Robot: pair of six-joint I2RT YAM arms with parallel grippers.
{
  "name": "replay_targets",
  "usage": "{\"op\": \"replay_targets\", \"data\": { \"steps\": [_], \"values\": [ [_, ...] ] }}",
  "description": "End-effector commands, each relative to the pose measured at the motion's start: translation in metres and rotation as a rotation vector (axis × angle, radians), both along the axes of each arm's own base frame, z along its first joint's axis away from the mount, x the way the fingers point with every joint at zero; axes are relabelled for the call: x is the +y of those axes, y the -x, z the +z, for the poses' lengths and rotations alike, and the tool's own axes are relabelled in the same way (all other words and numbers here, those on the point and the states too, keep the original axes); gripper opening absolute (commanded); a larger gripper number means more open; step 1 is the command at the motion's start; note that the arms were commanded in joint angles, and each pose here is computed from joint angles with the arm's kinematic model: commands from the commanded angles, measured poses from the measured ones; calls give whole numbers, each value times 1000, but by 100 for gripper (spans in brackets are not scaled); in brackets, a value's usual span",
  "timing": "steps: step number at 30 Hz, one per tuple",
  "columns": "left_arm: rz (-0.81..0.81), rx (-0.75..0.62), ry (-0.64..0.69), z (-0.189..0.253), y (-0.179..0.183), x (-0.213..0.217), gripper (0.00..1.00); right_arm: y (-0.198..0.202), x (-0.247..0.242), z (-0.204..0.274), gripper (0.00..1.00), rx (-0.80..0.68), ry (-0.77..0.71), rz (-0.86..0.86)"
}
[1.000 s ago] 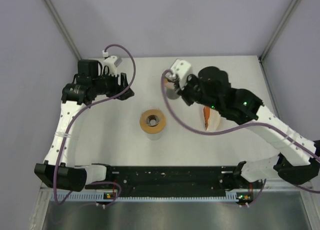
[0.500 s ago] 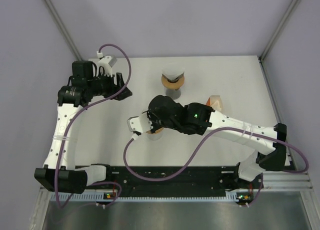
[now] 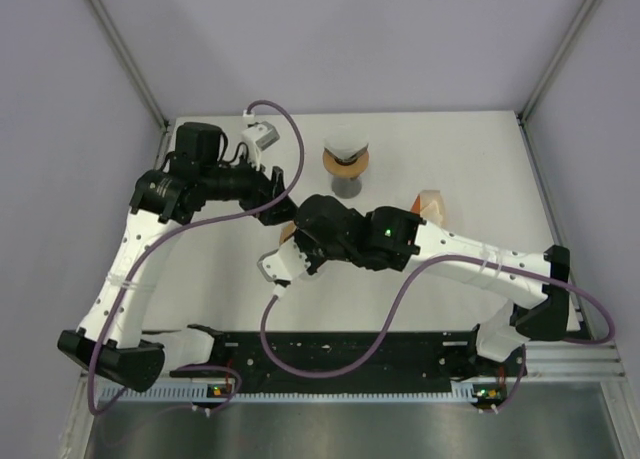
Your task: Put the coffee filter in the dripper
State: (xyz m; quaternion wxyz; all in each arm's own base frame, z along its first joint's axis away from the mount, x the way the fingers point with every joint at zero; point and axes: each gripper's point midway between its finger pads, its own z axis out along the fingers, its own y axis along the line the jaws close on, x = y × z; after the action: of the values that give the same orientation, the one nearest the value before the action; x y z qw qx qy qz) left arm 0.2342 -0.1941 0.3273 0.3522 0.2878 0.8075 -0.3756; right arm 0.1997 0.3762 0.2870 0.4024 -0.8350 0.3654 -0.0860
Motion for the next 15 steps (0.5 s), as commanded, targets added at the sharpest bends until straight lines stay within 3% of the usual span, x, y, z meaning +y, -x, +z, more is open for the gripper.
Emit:
{"op": "replay_targets", "data": {
  "steps": [1,6,10,13,15],
  "values": [
    [-28,-35,-46,1,1,-10,90,7,13,9,0,-26,-18,58],
    [-40,6,-106,-16,-6,-25,89,12,18,0,0,-58,29,71],
    [-41,3,-197,-32,-10,-27,82,10,16,-4,0,-73,52,63],
    [-58,4,-244,-41,-7,-27,74,9,15,-6,0,-80,66,55],
    [-35,-9,-288,-46,-11,-20,61,7,14,-6,0,-85,70,45]
  ]
}}
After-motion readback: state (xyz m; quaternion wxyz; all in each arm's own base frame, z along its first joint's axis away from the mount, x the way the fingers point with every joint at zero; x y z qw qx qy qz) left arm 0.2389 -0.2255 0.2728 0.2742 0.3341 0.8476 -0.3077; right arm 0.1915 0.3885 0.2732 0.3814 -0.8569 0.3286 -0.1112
